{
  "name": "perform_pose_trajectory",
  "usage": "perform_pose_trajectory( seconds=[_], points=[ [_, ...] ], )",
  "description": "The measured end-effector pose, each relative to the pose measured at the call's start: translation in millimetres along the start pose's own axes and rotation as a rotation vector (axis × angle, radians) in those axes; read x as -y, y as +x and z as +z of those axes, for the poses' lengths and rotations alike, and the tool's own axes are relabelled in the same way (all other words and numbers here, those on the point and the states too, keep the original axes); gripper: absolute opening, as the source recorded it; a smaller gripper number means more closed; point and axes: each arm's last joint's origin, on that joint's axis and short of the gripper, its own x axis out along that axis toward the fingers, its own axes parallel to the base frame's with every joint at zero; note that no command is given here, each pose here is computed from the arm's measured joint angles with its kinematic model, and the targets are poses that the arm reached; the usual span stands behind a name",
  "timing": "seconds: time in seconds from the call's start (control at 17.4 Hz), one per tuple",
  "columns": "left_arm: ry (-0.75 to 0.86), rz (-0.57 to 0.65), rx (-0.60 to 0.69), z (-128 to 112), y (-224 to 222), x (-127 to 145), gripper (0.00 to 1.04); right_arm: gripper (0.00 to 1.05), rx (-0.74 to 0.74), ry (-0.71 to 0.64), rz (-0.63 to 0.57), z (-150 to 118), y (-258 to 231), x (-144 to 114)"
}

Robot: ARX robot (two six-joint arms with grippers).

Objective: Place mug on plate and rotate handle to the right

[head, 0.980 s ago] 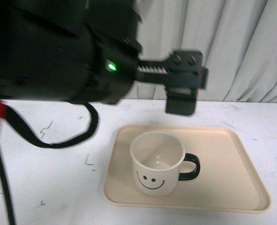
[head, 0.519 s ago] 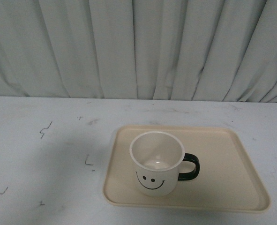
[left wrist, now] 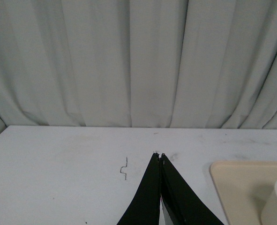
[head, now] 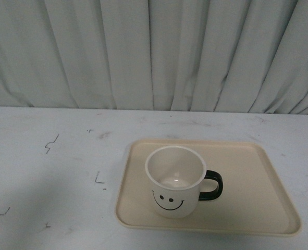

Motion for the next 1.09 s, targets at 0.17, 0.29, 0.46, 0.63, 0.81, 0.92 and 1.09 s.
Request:
perform_pose_trajectory(
  seconds=[0.17, 0.29, 0.46, 0.63, 0.81, 0.92, 1.09],
  points=[
    [-0.003, 0.019, 0.000, -6.0, -9.2, -11.3, 0.02, 0.98, 0.000, 0.000, 0.000, 0.0, 0.0, 0.0],
    [-0.003, -0.004, 0.005, -7.7, -13.9, -9.6, 0.02, 0.98, 0.000, 0.000, 0.000, 0.0, 0.0, 0.0],
    [-0.003, -0.003, 0.037, -12.4, -18.8, -9.6, 0.02, 0.98, 0.000, 0.000, 0.000, 0.0, 0.0, 0.0],
    [-0.003, -0.003, 0.010, -16.1, -23.4, -9.7, 0.02, 0.98, 0.000, 0.000, 0.000, 0.0, 0.0, 0.0],
    [-0.003, -0.003, 0.015, -15.3, -29.2, -9.7, 0.02, 0.98, 0.000, 0.000, 0.000, 0.0, 0.0, 0.0],
    [-0.003, -0.003, 0.019, -15.0, -31.9, -9.7, 0.02, 0.98, 0.000, 0.000, 0.000, 0.0, 0.0, 0.0],
    [-0.003, -0.003, 0.017, -15.4, -35.4, -9.7, 0.02, 0.98, 0.000, 0.000, 0.000, 0.0, 0.0, 0.0]
  ],
)
